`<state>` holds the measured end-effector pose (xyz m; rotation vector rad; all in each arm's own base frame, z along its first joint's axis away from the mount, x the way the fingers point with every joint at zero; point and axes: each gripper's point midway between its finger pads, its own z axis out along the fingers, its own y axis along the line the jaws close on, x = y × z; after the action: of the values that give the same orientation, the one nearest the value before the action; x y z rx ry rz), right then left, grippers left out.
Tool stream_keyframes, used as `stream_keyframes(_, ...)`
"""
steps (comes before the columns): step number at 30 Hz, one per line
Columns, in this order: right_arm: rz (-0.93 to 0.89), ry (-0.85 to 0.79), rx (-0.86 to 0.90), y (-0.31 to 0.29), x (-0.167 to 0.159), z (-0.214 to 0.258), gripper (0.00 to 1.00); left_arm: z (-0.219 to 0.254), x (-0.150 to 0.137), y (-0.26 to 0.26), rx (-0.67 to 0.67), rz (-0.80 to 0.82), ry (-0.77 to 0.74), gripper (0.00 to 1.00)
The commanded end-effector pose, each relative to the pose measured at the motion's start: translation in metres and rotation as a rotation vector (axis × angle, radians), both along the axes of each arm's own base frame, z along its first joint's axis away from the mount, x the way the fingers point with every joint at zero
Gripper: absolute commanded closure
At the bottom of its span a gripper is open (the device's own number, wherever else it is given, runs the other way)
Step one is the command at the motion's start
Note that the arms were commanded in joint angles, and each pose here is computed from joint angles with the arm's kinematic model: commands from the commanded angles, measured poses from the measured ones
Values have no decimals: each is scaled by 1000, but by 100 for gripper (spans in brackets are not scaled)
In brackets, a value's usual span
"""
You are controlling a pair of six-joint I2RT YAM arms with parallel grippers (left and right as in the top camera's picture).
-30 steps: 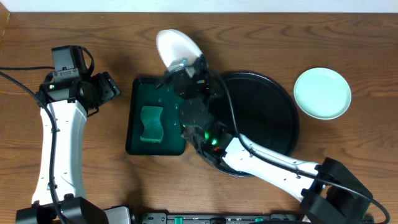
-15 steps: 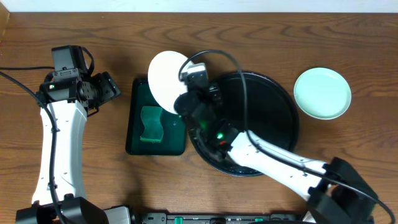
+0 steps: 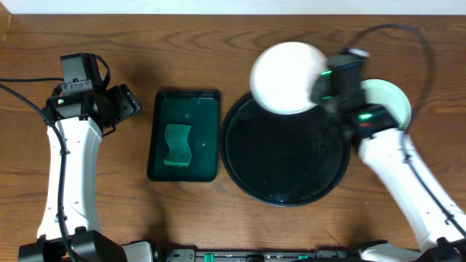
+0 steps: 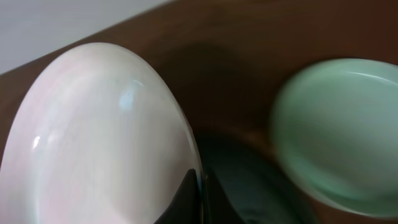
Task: Clean dirty plates on tray and stack at the side
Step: 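Lower the white plate onto the mint plate stack at right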
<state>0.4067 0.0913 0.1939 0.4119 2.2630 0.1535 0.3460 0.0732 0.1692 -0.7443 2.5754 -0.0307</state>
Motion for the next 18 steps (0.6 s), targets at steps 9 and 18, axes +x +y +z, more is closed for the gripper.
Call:
stream_keyframes(9,-409,201,-35,-214,-42,-26,99,6,1,3,14,7,-11,19)
stream_keyframes(18,-510,284,-13,-253,-51,-59,99,6,1,3,14,7,-11,18)
